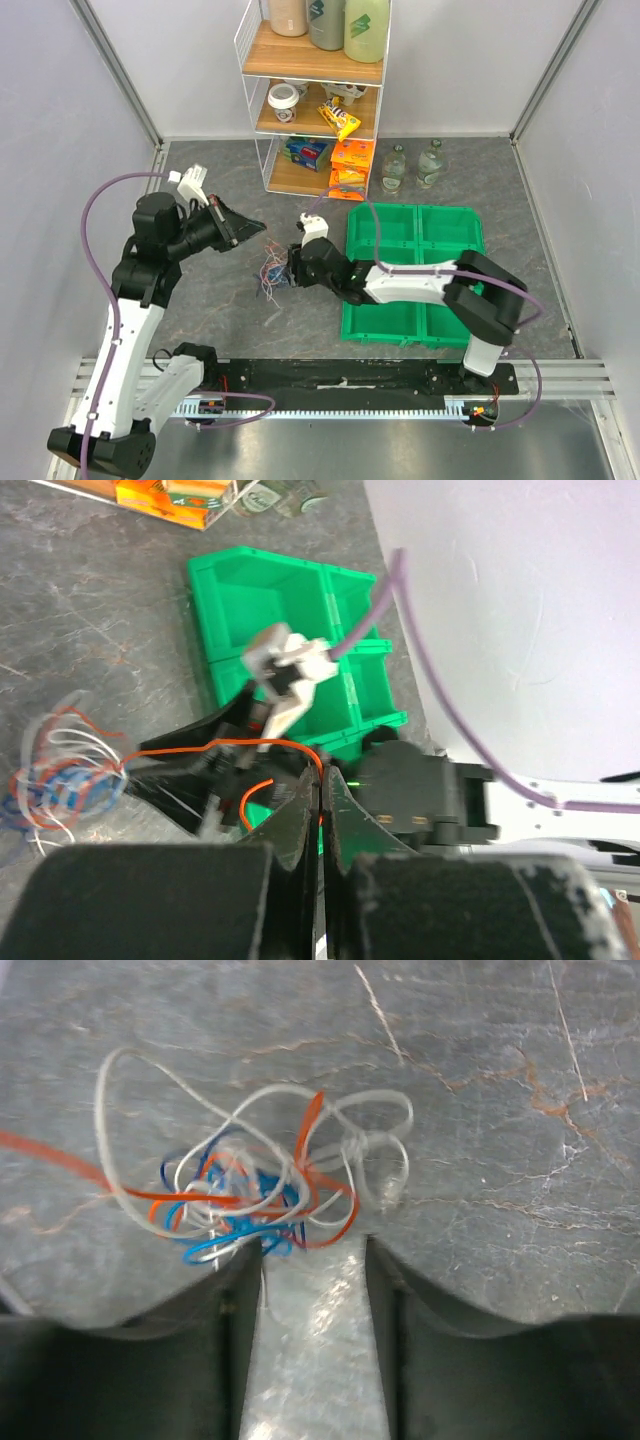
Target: Untangle the cables
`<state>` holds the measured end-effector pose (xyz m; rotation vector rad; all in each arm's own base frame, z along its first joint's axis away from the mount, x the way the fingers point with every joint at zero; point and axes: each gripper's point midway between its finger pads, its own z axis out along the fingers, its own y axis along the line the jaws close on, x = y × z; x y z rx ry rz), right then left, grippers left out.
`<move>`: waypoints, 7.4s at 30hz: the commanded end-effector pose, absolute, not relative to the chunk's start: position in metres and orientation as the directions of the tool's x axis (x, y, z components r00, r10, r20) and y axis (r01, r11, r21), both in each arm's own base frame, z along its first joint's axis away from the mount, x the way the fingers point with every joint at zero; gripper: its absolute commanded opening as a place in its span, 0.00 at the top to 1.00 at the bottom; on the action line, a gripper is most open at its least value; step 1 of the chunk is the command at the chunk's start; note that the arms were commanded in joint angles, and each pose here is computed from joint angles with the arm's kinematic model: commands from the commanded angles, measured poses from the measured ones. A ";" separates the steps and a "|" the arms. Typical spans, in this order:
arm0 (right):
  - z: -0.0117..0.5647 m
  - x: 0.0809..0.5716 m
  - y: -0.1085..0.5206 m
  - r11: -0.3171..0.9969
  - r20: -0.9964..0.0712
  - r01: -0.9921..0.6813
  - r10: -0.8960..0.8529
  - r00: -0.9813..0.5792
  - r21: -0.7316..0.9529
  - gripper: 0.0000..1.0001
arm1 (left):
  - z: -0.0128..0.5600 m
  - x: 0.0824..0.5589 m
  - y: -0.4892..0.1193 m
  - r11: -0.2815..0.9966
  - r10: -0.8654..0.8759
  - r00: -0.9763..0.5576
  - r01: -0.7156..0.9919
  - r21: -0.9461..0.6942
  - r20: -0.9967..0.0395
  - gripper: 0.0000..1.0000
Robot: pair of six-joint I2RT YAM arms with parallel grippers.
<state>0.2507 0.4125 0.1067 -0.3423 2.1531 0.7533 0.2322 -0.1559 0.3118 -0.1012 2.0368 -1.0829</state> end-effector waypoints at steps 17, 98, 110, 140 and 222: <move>0.083 0.246 0.414 0.774 -0.785 -0.582 -0.190 -0.589 0.250 0.69 | 0.528 0.190 -0.148 0.516 -0.567 -0.255 0.630 -0.580 -0.783 0.98; 0.208 0.214 0.408 0.621 -0.900 -0.748 -0.150 -0.409 0.236 0.19 | 0.508 0.207 -0.147 0.524 -0.586 -0.186 0.656 -0.544 -0.789 0.98; 0.315 0.233 0.420 0.590 -0.978 -0.788 0.014 -0.209 0.177 0.19 | 0.515 0.202 -0.149 0.511 -0.581 -0.194 0.669 -0.540 -0.790 0.98; 0.331 0.227 0.424 0.345 -0.752 -0.668 0.283 -0.596 0.659 1.00 | 0.368 0.298 -0.144 0.730 -0.370 -0.443 0.405 -0.550 -0.817 0.07; 0.606 0.229 0.321 0.271 -0.769 -0.827 0.581 -0.266 0.492 1.00 | 0.078 0.243 -0.107 0.834 -0.509 -0.638 -0.199 -0.514 -0.578 0.98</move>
